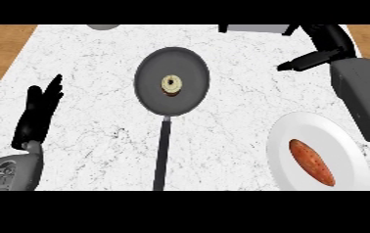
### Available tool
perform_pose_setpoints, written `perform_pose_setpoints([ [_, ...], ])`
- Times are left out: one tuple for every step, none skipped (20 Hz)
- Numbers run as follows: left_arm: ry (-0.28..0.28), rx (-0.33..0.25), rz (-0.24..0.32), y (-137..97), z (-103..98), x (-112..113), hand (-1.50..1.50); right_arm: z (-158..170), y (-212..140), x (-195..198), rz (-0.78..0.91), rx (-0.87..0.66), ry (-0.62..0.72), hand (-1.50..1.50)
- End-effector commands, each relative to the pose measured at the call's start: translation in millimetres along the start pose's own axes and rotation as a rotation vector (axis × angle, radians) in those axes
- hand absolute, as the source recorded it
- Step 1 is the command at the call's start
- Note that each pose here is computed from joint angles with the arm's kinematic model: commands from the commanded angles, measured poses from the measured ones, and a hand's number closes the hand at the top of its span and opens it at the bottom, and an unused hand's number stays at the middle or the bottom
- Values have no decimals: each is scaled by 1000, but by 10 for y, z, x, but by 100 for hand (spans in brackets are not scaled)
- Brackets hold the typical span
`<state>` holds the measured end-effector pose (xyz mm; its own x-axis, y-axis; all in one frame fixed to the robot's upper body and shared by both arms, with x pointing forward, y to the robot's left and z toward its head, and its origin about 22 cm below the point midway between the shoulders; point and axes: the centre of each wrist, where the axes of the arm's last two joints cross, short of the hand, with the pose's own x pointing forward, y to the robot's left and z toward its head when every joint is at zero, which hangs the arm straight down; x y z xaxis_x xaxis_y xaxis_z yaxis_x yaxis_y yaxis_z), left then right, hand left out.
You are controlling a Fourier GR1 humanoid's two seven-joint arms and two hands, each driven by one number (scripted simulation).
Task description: Pick the cupcake from the plate and place it in the pan
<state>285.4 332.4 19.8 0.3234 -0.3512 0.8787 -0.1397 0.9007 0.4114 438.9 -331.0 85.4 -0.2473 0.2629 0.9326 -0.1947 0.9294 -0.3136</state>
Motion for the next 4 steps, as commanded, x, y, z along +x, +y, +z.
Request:
perform_pose_setpoints([
  [-5, 20, 3, 38, -26, 19, 0, 198, -345, -13, 15, 25, -5, -150],
  [-5, -3, -1, 96, -54, -16, 0, 245, -422, -13, 5, 13, -20, -150],
  [7, -2, 2, -82, -48, -38, 0, 263, -489, 16, 12, 11, -28, -150],
  [-10, -3, 9, -133, 41, 87, 0, 321, -416, -100, 26, 15, -8, -150],
])
